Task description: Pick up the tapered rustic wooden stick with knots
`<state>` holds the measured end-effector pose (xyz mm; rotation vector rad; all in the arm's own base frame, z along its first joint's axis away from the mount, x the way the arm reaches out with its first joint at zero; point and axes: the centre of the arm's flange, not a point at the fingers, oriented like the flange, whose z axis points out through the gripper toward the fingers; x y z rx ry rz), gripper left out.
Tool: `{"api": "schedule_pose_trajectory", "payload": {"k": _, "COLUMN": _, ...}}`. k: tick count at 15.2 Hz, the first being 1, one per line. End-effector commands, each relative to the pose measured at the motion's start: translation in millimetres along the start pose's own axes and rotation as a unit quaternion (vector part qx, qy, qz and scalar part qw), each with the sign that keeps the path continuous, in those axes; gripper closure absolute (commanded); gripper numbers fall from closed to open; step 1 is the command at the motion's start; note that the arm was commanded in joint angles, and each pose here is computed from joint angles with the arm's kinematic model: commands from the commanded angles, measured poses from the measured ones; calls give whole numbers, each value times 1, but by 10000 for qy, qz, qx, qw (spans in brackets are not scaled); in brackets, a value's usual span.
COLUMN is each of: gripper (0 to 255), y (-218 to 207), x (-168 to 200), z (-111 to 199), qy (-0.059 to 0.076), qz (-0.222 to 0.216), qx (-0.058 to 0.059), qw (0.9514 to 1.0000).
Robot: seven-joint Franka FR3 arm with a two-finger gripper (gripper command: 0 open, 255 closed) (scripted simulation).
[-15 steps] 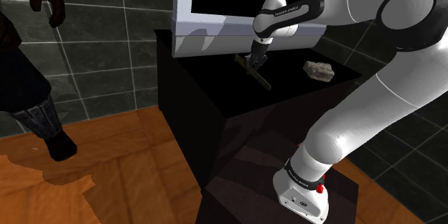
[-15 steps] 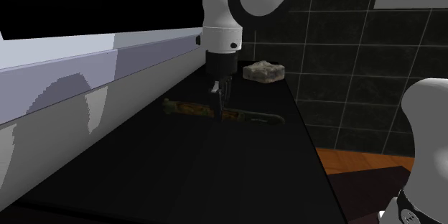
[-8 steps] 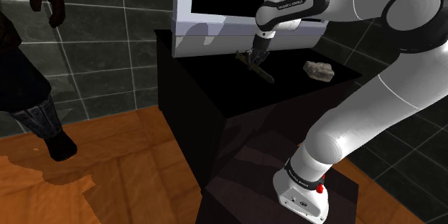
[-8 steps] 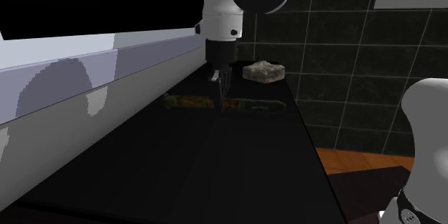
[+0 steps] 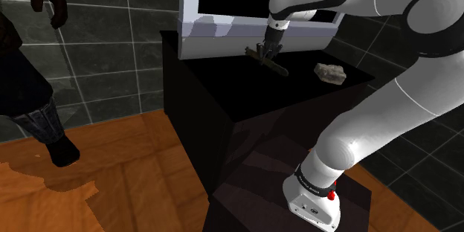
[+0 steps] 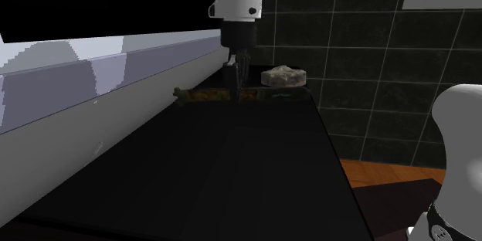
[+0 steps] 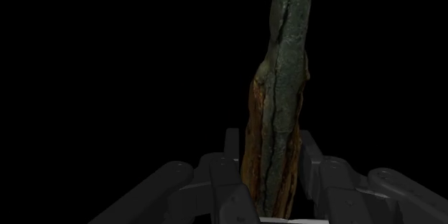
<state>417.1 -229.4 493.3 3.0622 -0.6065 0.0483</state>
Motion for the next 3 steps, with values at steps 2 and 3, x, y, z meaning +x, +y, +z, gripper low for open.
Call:
{"api": "schedule_pose_trajectory", "payload": {"k": 2, "gripper": 255, "y": 0, "x": 1, "z": -12, "qy": 0, "qz": 0, "qx": 0, "qw": 10000}}
{"api": "schedule_pose_trajectory", "payload": {"k": 3, "gripper": 255, "y": 0, "x": 1, "z": -12, "qy": 0, "qz": 0, "qx": 0, "qw": 10000}}
